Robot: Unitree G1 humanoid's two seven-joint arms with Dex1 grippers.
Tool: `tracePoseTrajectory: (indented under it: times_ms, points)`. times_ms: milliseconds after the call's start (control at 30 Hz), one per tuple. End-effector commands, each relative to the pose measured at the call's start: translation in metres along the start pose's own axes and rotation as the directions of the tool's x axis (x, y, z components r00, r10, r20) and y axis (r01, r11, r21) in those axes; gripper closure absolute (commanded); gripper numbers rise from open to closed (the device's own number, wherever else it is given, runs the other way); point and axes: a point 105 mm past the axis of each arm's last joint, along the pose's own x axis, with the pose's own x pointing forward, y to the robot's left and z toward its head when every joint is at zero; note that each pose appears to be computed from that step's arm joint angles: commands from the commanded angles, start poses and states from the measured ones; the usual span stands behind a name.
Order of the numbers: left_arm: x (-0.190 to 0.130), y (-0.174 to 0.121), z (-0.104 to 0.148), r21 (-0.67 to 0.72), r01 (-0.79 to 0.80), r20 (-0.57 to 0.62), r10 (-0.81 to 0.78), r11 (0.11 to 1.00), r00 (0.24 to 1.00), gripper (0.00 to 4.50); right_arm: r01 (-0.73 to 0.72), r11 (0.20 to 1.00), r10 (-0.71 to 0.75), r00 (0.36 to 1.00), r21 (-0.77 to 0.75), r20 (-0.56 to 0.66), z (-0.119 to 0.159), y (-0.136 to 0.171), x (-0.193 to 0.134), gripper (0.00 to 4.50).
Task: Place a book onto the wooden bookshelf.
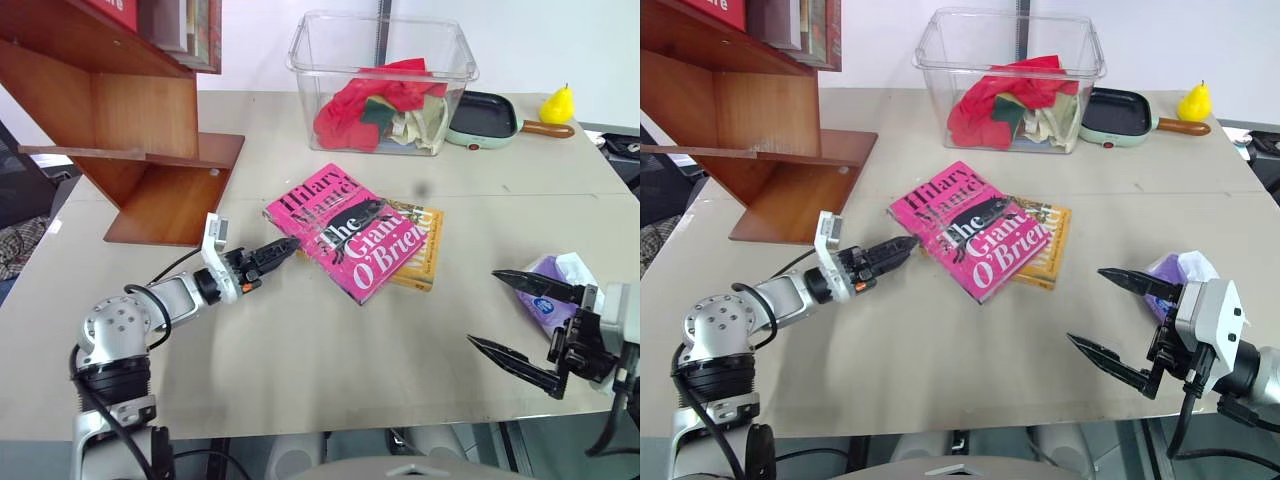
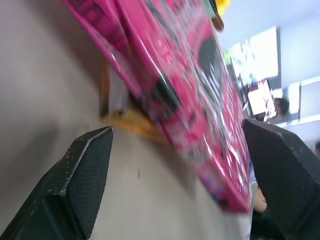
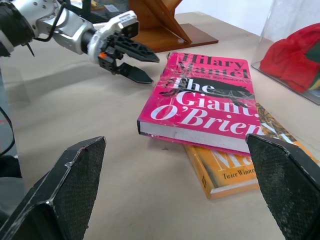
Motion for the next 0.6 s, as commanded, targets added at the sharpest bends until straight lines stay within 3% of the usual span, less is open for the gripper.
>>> tracePoseTrajectory:
  times_ms: [33, 367, 600]
  points:
    - [0.004, -0.002, 0.009, -0.019, -0.01, 0.042, 0.011, 1.0, 0.999, 0.24, 0.003, 0.999, -0.002, 1.0, -0.045, 0.018, 0.007, 0.003, 0.0, 0.04]
    - [0.017, -0.008, 0.022, -0.122, 0.025, 0.149, -0.006, 0.992, 0.989, 0.24, 0.015, 0.999, -0.015, 1.0, -0.044, 0.007, 0.005, 0.004, -0.003, 0.04]
    - [0.033, -0.014, 0.02, -0.165, 0.043, 0.138, -0.02, 0.985, 0.99, 0.24, 0.025, 0.998, -0.026, 1.0, -0.051, -0.007, 0.007, 0.003, -0.006, 0.04]
